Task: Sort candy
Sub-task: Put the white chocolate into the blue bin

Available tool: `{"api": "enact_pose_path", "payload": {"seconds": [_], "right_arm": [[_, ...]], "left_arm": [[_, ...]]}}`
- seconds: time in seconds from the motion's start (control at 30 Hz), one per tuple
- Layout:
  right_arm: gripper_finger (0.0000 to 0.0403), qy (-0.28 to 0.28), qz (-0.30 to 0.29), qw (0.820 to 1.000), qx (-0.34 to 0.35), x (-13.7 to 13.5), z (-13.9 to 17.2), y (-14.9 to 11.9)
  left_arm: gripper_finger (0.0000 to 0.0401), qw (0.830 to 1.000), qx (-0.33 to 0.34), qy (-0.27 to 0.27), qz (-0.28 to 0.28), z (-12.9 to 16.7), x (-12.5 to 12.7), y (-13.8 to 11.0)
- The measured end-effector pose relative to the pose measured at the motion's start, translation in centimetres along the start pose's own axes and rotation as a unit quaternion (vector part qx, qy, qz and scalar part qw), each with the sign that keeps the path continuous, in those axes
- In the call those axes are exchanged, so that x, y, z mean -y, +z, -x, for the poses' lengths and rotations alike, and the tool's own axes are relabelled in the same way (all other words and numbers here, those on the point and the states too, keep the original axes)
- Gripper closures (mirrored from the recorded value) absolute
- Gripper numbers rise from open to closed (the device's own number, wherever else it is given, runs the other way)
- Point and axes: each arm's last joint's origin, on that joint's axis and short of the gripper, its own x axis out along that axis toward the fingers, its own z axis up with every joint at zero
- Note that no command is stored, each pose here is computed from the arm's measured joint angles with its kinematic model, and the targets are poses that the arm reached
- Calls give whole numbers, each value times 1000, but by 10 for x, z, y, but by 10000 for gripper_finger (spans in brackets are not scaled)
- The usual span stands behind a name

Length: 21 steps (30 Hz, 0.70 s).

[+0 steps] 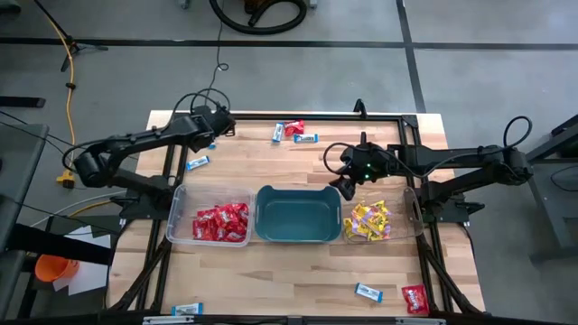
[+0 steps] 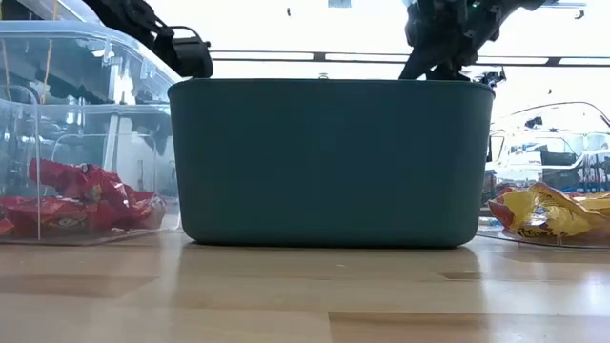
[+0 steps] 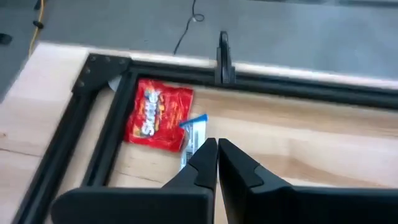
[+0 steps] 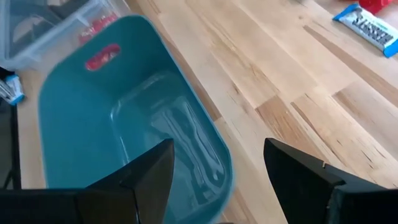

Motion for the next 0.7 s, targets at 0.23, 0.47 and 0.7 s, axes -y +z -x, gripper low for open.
{"api": "enact_pose_path", "payload": {"seconds": [0.23,0.47,0.7], "right_arm": [[160,3,-3,1000,6,-1,0,1],[160,3,-8,1000,6,-1,0,1],[160,2,1,1000,7,-1,0,1]], "left_arm": [[360,994,-112,-17,7,-46,-4,-38],[288,991,-129,-3,16,-65,-10,-50],[221,996,-89,4,21,-66,-10,-44]]}}
